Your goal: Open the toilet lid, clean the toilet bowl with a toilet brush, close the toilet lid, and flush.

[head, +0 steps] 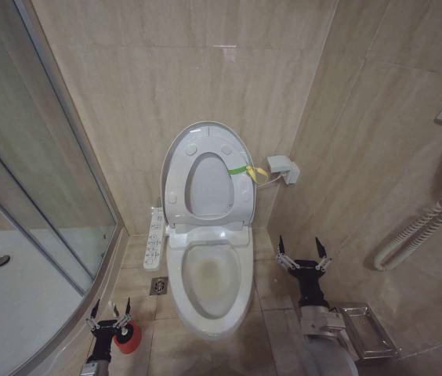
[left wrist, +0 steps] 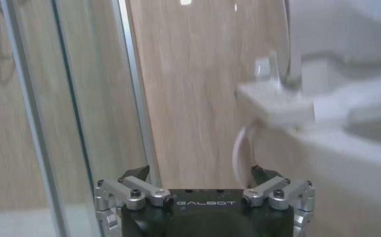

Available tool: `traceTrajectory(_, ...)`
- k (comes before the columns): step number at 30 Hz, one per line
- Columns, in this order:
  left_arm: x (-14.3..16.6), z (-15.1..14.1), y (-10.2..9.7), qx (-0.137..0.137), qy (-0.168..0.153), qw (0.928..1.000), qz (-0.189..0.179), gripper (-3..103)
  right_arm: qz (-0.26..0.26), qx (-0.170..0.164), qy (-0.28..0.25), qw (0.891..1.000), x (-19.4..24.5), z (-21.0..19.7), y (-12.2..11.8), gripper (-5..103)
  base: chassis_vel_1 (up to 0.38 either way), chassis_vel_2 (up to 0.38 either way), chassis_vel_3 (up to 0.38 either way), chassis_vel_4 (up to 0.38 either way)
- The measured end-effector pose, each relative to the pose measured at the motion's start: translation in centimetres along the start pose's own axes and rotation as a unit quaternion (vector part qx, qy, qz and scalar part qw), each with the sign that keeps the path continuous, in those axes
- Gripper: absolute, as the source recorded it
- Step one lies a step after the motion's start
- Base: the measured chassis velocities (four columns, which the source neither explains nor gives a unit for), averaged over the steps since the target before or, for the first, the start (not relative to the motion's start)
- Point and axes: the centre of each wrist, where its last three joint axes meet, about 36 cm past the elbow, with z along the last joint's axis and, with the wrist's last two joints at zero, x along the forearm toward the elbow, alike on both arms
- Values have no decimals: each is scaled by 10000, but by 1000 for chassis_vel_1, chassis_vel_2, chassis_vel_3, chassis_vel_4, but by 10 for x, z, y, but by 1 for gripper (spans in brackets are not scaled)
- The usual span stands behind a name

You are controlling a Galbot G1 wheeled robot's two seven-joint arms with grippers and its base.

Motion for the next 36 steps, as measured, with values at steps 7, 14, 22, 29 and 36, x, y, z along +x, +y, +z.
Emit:
traceTrajectory(7,-6,-41,-2,100,-578,9983,-69,100,0,0,0,10000,0,0,0,100,0,0,0,0)
traceTrajectory(14,-8,-79,-6,274,-952,9950,-157,100,0,1,1,10000,0,0,0,100,0,0,0,0)
traceTrajectory(22,-6,-153,-5,512,-1340,9895,-190,98,0,0,1,10000,0,0,0,100,0,0,0,0)
traceTrajectory(29,6,-199,-13,771,-1308,9884,-99,97,0,0,0,10000,0,0,0,100,0,0,0,0)
traceTrajectory(36,35,-241,-23,1066,-1088,9882,-137,97,0,0,0,10000,0,0,0,100,0,0,0,0)
